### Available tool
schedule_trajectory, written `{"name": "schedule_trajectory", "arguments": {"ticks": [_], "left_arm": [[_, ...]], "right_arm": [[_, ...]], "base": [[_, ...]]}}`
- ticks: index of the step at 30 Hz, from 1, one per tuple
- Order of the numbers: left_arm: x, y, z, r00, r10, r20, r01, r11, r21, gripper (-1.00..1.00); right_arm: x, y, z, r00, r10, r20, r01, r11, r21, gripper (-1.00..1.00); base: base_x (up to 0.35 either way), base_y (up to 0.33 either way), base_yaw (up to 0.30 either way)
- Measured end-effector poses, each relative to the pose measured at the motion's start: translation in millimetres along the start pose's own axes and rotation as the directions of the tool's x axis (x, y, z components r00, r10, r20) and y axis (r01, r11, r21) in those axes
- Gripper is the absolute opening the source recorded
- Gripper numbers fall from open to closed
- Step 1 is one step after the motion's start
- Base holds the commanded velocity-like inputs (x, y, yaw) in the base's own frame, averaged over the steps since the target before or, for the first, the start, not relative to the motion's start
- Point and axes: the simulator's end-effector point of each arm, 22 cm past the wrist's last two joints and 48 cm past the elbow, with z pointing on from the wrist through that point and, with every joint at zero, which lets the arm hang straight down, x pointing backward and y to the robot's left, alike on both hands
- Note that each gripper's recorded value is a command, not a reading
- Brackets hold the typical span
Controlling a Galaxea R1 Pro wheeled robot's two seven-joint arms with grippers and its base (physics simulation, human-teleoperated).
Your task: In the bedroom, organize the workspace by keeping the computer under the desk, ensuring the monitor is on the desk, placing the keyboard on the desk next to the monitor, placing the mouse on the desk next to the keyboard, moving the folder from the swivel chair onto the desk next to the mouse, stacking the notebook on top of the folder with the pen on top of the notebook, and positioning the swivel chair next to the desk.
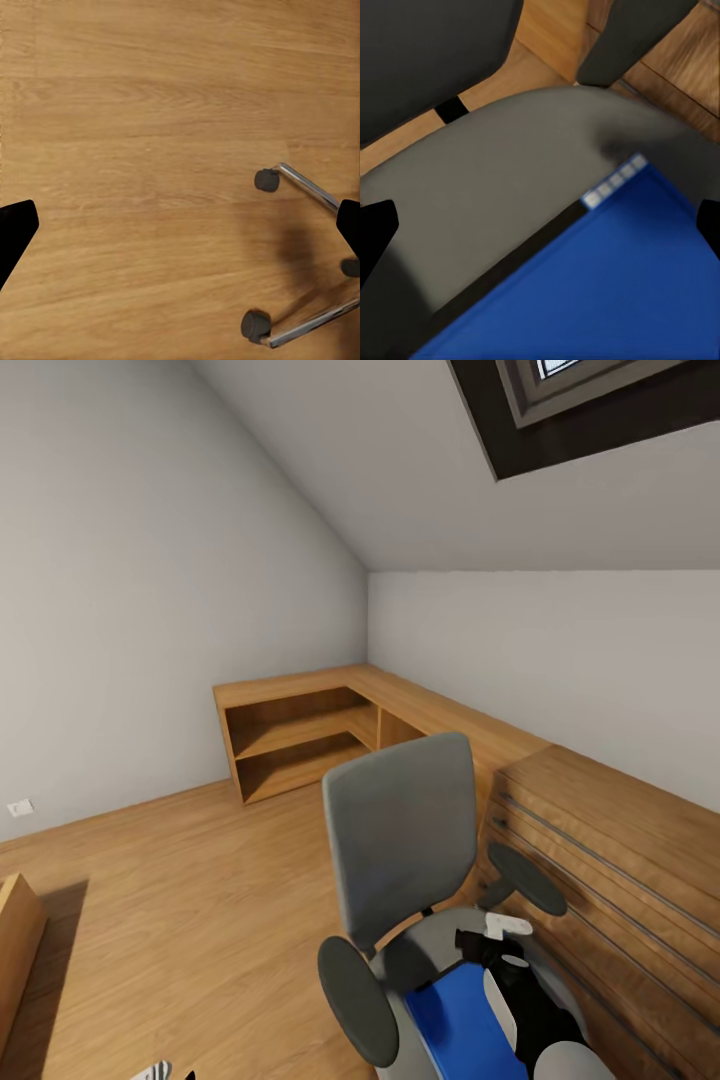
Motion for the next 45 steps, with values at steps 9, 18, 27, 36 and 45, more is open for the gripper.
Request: {"name": "schedule_trajectory", "arguments": {"ticks": [9,18,27,36,45], "left_arm": [[10,6,10.6,1.000,-0.004,0.002,0.004,1.000,-0.004,1.00],[21,12,21.3,1.000,-0.005,0.003,0.005,1.000,-0.005,1.00],[34,17,32.2,1.000,-0.006,0.003,0.006,1.000,-0.004,1.00],[46,24,43.1,1.000,-0.006,0.003,0.006,1.000,-0.004,1.00],[56,28,51.5,1.000,-0.006,0.004,0.006,1.000,-0.003,1.00]], "right_arm": [[14,0,10.0,1.000,-0.003,-0.008,0.003,1.000,-0.002,1.00],[28,0,20.2,1.000,-0.004,-0.009,0.004,1.000,-0.002,1.00],[41,-1,30.3,1.000,-0.003,-0.009,0.003,1.000,0.001,1.00],[55,-1,40.6,1.000,-0.003,-0.009,0.003,1.000,0.002,1.00],[58,-2,47.9,1.000,-0.005,0.010,0.005,1.000,0.004,1.00]], "base": [[0.000,0.000,0.000],[0.000,0.000,0.000],[0.000,0.000,0.000],[0.000,0.000,0.000],[0.000,0.000,0.000]]}}
